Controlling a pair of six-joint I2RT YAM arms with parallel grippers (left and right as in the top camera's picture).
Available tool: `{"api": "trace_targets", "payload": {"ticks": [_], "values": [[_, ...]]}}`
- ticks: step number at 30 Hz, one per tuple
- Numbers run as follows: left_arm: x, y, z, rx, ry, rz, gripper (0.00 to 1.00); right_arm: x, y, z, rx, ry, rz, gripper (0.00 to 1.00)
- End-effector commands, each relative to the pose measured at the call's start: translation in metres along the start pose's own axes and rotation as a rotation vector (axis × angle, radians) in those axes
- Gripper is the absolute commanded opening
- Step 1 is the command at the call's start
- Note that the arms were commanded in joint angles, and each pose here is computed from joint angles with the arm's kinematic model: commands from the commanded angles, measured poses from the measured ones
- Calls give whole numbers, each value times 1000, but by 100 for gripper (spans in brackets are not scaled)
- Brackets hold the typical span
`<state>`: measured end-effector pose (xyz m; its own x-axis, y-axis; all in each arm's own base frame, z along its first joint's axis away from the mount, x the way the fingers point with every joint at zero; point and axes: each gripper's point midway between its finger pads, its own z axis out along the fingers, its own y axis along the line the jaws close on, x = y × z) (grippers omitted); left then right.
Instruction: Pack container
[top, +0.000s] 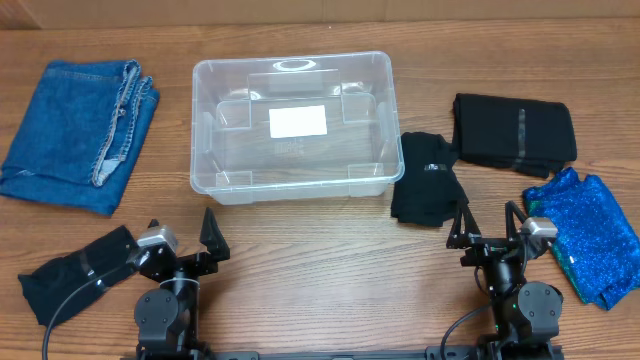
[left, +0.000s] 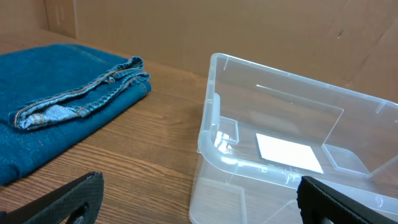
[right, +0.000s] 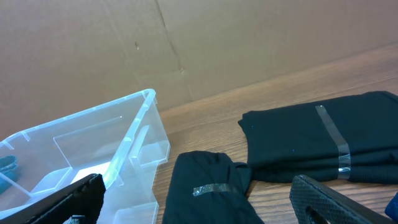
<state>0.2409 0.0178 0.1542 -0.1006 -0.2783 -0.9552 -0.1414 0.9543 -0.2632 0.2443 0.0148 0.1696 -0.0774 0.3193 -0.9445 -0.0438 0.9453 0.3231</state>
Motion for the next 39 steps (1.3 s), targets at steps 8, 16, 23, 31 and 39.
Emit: {"api": "trace_targets", "payload": {"ticks": [8, 16, 23, 31, 39], "values": [[-2, 4, 0, -18, -17, 10, 100, 0, 0, 0, -2, -8, 3, 100], [-2, 4, 0, -18, -17, 10, 100, 0, 0, 0, -2, -8, 3, 100], [-2, 4, 0, -18, -17, 10, 100, 0, 0, 0, -2, -9, 3, 100], [-2, 4, 0, -18, -17, 10, 100, 1, 8, 0, -48, 2, 14, 100], [-2, 4, 0, -18, -17, 10, 100, -44, 23, -9, -28, 47, 163, 100]]}}
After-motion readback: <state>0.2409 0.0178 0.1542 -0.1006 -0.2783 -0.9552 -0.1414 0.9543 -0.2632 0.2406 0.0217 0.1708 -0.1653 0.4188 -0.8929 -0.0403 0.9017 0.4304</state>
